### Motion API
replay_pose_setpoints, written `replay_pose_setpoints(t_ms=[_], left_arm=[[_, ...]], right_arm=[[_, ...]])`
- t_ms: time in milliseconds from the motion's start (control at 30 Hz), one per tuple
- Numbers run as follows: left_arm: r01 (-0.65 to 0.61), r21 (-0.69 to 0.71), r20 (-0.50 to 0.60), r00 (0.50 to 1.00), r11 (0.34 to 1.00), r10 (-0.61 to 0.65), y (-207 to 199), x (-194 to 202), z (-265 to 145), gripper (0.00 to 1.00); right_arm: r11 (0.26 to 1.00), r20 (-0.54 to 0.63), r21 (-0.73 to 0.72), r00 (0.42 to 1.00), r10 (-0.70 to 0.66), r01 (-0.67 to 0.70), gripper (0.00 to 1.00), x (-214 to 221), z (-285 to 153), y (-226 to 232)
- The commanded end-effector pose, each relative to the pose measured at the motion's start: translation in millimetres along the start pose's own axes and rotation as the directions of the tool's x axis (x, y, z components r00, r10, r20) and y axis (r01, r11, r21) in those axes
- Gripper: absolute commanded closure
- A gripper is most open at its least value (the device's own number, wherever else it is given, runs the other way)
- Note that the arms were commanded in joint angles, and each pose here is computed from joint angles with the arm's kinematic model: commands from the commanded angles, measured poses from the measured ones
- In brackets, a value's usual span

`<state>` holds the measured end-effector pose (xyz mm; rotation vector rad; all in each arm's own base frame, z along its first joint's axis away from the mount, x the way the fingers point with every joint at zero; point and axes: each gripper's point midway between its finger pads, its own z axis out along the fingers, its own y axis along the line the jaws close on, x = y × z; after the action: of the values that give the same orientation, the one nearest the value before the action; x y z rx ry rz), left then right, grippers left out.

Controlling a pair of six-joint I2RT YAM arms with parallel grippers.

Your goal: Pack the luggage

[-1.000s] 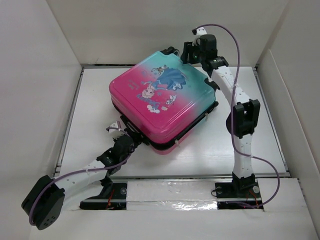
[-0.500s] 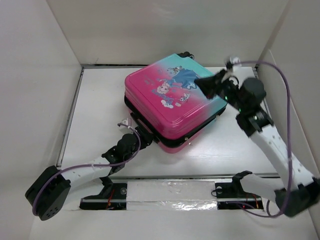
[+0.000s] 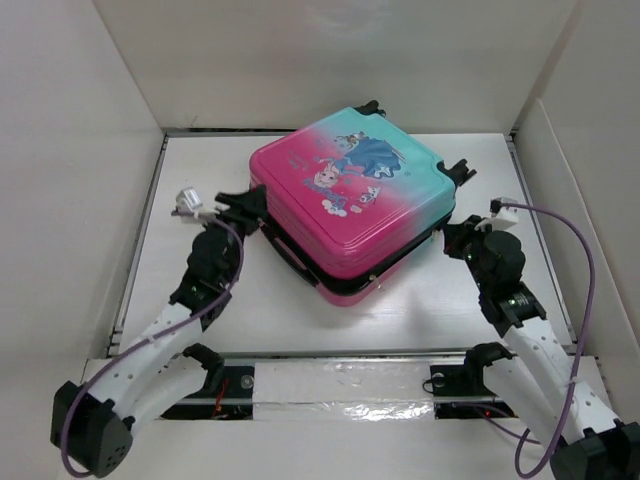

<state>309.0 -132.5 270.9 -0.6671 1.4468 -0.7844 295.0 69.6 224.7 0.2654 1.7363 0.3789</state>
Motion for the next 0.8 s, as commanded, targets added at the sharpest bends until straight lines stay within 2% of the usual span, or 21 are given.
replay_pose_setpoints(t_ms=[0, 33, 67, 100, 167, 200, 233, 267, 300, 333, 400, 433, 500, 533, 667, 767], left_arm=[[0.092, 0.102, 0.077, 0.992, 0.991, -0.1, -43, -54, 42, 0.45], [0.1, 0.079, 0.049, 0.993, 0.992, -0.104, -32, -50, 64, 0.44], [0.133, 0.048, 0.074, 0.988, 0.99, -0.136, -17, -68, 81, 0.44], [0.138, 0.076, 0.06, 0.988, 0.987, -0.143, -31, -81, 95, 0.43], [0.087, -0.045, 0.056, 0.995, 0.995, -0.085, 11, -84, 136, 0.4], [0.077, -0.049, 0.022, 0.997, 0.996, -0.076, 2, -94, 153, 0.38], [0.061, -0.135, -0.041, 0.997, 0.989, -0.067, 37, -74, 180, 0.38], [0.052, -0.096, -0.082, 0.995, 0.994, -0.06, 26, -77, 196, 0.37], [0.03, -0.148, -0.111, 0.993, 0.989, -0.046, 49, -76, 205, 0.37], [0.018, -0.202, -0.166, 0.985, 0.979, -0.052, 81, -56, 222, 0.37], [-0.01, -0.207, -0.24, 0.97, 0.978, -0.041, 93, -51, 241, 0.35], [-0.021, -0.248, -0.283, 0.958, 0.969, -0.051, 122, -36, 253, 0.35], [-0.04, -0.228, -0.366, 0.929, 0.973, -0.047, 121, -25, 270, 0.35], [-0.068, -0.254, -0.421, 0.906, 0.965, -0.046, 145, -4, 278, 0.35], [-0.095, -0.203, -0.527, 0.849, 0.975, -0.027, 140, 32, 296, 0.34], [-0.053, -0.166, -0.508, 0.86, 0.985, -0.04, 125, 48, 292, 0.34]], right_arm=[[0.993, 0.003, 0.111, 0.999, 0.046, -0.046, 0.97, 10, 11, -24], [0.991, -0.027, 0.123, 0.998, 0.05, -0.047, 0.97, 20, 15, -29], [0.99, -0.034, 0.133, 0.998, 0.051, -0.046, 0.97, 23, 23, -33], [0.99, -0.05, 0.136, 0.998, 0.048, -0.041, 0.97, 28, 25, -34], [0.988, -0.064, 0.148, 0.997, 0.046, -0.036, 0.97, 32, 31, -38], [0.987, -0.063, 0.156, 0.997, 0.044, -0.034, 0.97, 33, 32, -40], [0.985, -0.059, 0.171, 0.997, 0.039, -0.029, 0.97, 32, 33, -43], [0.982, -0.059, 0.187, 0.998, 0.036, -0.025, 0.97, 33, 33, -46], [0.978, -0.051, 0.209, 0.998, 0.037, -0.026, 0.97, 32, 33, -52], [0.976, -0.05, 0.218, 0.998, 0.032, -0.02, 0.97, 33, 34, -54], [0.972, -0.06, 0.233, 0.998, 0.035, -0.02, 0.96, 37, 37, -62], [0.971, -0.066, 0.237, 0.997, 0.041, -0.024, 0.96, 39, 39, -65], [0.972, -0.069, 0.233, 0.997, 0.045, -0.028, 0.96, 40, 44, -66], [0.974, -0.09, 0.227, 0.995, 0.046, -0.025, 0.96, 46, 48, -66], [0.981, -0.159, 0.194, 0.986, 0.053, -0.021, 0.94, 55, 65, -57], [0.994, -0.201, 0.107, 0.979, 0.04, -0.019, 0.93, 57, 83, -37]])
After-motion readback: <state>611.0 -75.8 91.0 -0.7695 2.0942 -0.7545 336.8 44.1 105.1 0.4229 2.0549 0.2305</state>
